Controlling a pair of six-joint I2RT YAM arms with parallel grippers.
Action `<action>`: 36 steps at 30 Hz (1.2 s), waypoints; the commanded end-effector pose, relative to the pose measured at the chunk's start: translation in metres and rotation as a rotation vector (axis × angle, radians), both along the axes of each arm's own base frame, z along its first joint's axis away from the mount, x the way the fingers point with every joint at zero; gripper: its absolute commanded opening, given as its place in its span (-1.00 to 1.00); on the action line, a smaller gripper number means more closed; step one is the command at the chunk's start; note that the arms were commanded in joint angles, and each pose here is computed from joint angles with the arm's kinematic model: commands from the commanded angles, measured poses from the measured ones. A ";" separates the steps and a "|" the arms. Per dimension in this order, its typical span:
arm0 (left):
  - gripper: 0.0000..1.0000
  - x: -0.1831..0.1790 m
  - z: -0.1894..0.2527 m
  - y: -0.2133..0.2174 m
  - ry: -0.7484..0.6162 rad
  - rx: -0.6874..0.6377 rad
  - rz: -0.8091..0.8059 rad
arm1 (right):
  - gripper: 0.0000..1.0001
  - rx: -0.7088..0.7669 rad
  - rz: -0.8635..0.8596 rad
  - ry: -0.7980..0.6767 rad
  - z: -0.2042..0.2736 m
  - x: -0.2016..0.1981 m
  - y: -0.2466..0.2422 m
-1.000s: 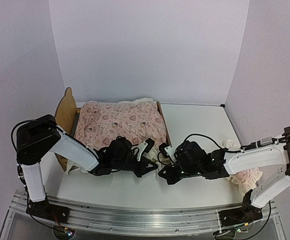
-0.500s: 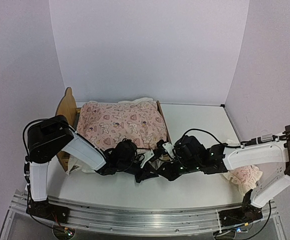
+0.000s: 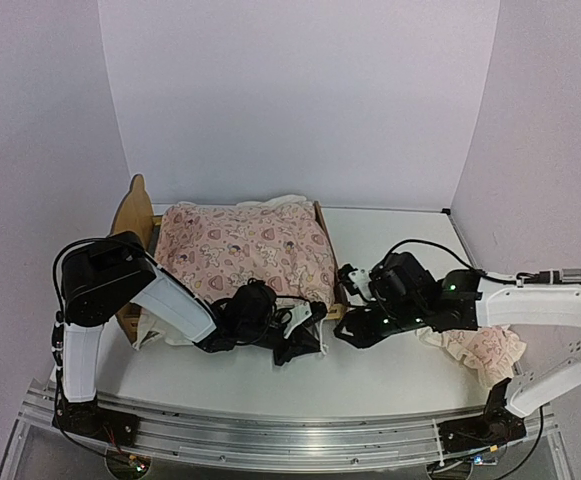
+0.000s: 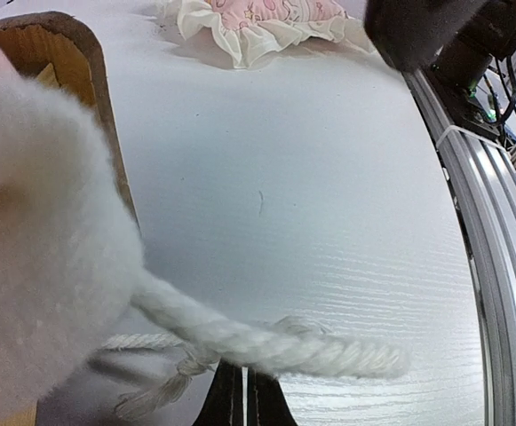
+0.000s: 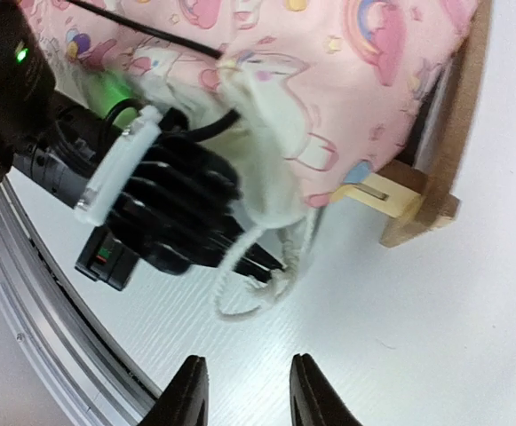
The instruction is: Set up the pet bed
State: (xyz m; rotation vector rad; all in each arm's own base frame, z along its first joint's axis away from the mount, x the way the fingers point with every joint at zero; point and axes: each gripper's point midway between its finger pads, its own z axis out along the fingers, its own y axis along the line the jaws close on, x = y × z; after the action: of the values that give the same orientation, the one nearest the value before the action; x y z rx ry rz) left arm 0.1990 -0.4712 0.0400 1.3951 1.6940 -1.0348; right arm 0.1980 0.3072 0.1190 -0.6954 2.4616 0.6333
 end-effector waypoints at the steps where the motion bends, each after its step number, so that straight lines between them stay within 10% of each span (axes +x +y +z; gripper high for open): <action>1: -1.00 0.018 0.022 -0.013 -0.077 -0.068 0.028 | -0.38 -0.084 -0.118 0.046 -0.030 0.004 -0.036; 15: -1.00 0.018 0.028 -0.013 -0.080 -0.090 0.029 | -0.21 0.157 -0.002 0.171 -0.047 0.015 0.031; 36: -1.00 0.013 0.031 -0.010 -0.075 -0.101 0.018 | -0.59 0.083 -0.112 0.120 -0.061 0.035 0.016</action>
State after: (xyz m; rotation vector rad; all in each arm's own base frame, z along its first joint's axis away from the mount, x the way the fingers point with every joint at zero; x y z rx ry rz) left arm 0.2034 -0.4749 0.0484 1.3720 1.6538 -1.0288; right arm 0.2170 0.3284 0.0541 -0.5535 2.5737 0.8265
